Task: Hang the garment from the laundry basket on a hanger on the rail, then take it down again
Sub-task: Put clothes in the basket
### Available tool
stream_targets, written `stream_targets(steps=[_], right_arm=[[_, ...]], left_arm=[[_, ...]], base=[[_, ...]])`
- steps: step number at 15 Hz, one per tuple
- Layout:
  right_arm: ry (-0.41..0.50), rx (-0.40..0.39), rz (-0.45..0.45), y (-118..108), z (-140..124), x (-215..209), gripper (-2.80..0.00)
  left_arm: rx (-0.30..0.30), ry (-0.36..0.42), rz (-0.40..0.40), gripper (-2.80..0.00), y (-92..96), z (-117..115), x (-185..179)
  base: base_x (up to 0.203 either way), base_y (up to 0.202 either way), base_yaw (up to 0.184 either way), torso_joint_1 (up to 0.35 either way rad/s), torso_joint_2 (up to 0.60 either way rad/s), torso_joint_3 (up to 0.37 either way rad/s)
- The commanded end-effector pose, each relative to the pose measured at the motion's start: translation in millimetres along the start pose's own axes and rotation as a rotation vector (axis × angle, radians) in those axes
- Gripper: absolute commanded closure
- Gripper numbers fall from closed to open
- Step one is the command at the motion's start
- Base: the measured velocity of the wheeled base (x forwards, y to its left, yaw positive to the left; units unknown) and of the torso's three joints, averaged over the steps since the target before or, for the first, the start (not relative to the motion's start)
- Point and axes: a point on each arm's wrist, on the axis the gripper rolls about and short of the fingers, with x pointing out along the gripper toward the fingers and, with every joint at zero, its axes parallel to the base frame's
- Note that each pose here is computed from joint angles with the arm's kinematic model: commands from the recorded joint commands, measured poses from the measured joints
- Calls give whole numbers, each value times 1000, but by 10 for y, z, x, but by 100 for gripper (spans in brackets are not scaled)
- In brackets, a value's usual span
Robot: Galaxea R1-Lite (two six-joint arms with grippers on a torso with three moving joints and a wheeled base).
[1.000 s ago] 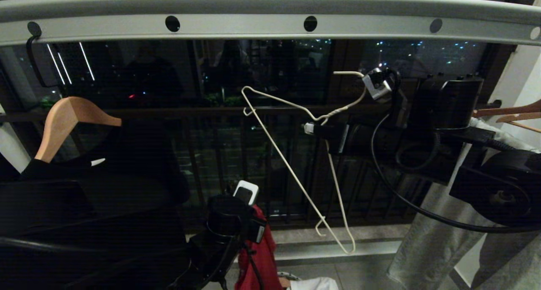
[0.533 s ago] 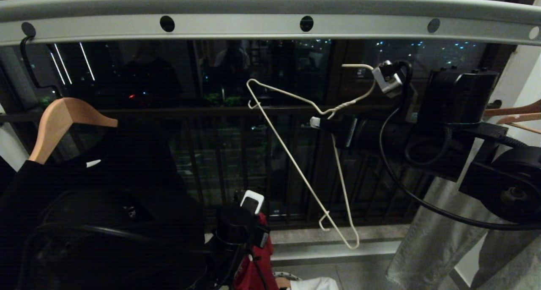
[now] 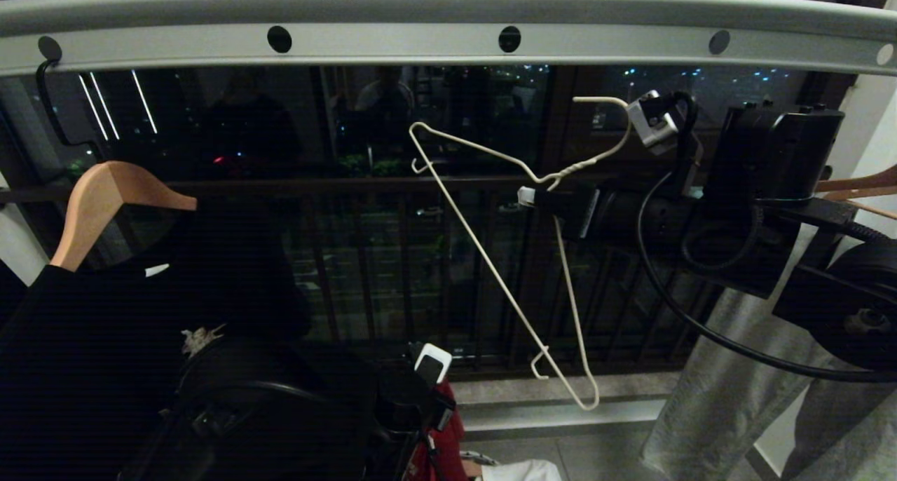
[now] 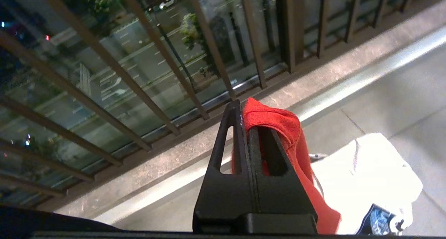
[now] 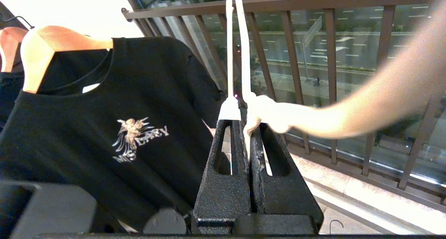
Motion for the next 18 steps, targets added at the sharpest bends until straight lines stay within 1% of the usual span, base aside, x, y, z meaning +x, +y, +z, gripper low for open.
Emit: stream_targets(steps=[1, 4, 10, 11, 18], right_arm=[[-5, 0, 4, 6, 10, -7, 0], [-6, 0, 4, 7, 12, -7, 0], [-13, -2, 6, 20, 33, -31, 0], [-14, -3, 7, 23, 37, -35, 0], [-17, -3, 8, 28, 46, -42, 0]], left_arm=[[16, 26, 6, 0, -42, -126, 9], [22, 37, 7, 0, -66, -189, 29], [43, 27, 20, 0, -142, -263, 128], [47, 24, 25, -280, -141, -260, 139], [58, 34, 29, -280, -136, -298, 151]], base=[[0, 0, 0, 0, 0, 0], [0, 0, 0, 0, 0, 0], [0, 0, 0, 0, 0, 0], [0, 0, 0, 0, 0, 0], [0, 0, 0, 0, 0, 0]])
